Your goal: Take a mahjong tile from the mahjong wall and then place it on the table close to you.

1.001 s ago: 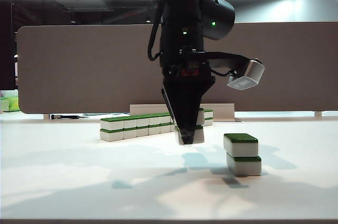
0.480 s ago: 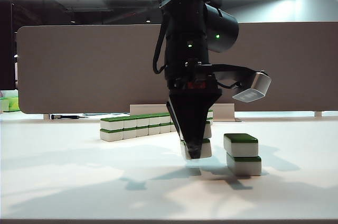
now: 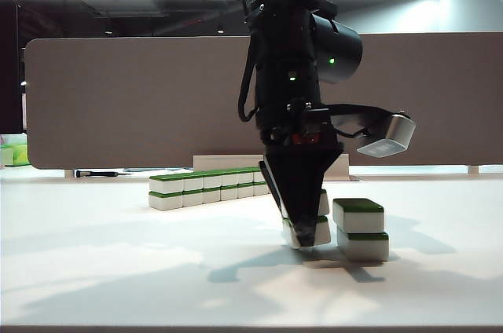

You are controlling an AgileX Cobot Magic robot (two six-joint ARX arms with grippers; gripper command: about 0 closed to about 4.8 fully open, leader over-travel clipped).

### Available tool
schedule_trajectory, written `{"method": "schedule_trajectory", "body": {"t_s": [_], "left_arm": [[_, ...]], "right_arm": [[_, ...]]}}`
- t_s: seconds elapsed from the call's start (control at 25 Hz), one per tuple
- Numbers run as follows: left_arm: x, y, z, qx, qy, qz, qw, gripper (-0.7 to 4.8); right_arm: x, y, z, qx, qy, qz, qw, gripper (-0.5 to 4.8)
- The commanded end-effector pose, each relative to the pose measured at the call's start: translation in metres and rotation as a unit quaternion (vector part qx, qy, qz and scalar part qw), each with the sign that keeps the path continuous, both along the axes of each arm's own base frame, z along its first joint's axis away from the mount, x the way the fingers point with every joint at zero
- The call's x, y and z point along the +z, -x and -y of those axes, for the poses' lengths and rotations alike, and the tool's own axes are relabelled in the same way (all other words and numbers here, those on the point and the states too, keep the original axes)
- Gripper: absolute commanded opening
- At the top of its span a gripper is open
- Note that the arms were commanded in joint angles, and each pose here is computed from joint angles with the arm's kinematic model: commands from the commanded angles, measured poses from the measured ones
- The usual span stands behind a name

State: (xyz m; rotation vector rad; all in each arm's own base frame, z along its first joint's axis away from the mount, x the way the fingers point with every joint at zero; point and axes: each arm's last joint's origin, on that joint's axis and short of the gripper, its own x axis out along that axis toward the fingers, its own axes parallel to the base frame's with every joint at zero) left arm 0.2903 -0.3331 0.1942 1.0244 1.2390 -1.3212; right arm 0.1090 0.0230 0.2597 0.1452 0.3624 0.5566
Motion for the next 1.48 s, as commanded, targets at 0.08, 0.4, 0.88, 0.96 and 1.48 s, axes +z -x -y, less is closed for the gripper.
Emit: {"method": "schedule_trajectory", "body": {"t_s": [0.08, 0.4, 0.88, 0.96, 1.48], "left_arm": [[-0.001, 0.003, 0.001, -0.003, -0.003, -0.012, 1.000, 1.19], [-0.022, 0.003, 0.003, -0.002, -0.021, -0.044, 0.999, 1.22], [-0.023, 0.002, 0.006, -0.003, -0.007, -0.043, 0.999, 1.48], [-0.023, 0.001, 0.007, -0.004, -0.006, -0.037, 0.999, 1.51], [-0.024, -0.007, 0.006, -0.001, -0.017, 0.015, 1.000, 1.51]], "right_arm": [[0.003, 0.000, 0.000, -0.001, 0.000, 0.010, 1.000, -0.01], [0.003, 0.000, 0.000, -0.001, 0.000, 0.010, 1.000, -0.01], [0.003, 0.000, 0.000, -0.001, 0.000, 0.011, 1.000, -0.01], [0.003, 0.000, 0.000, -0.001, 0.000, 0.011, 1.000, -0.01], [0.003, 0.000, 0.000, -0.001, -0.001, 0.011, 1.000, -0.01]]}}
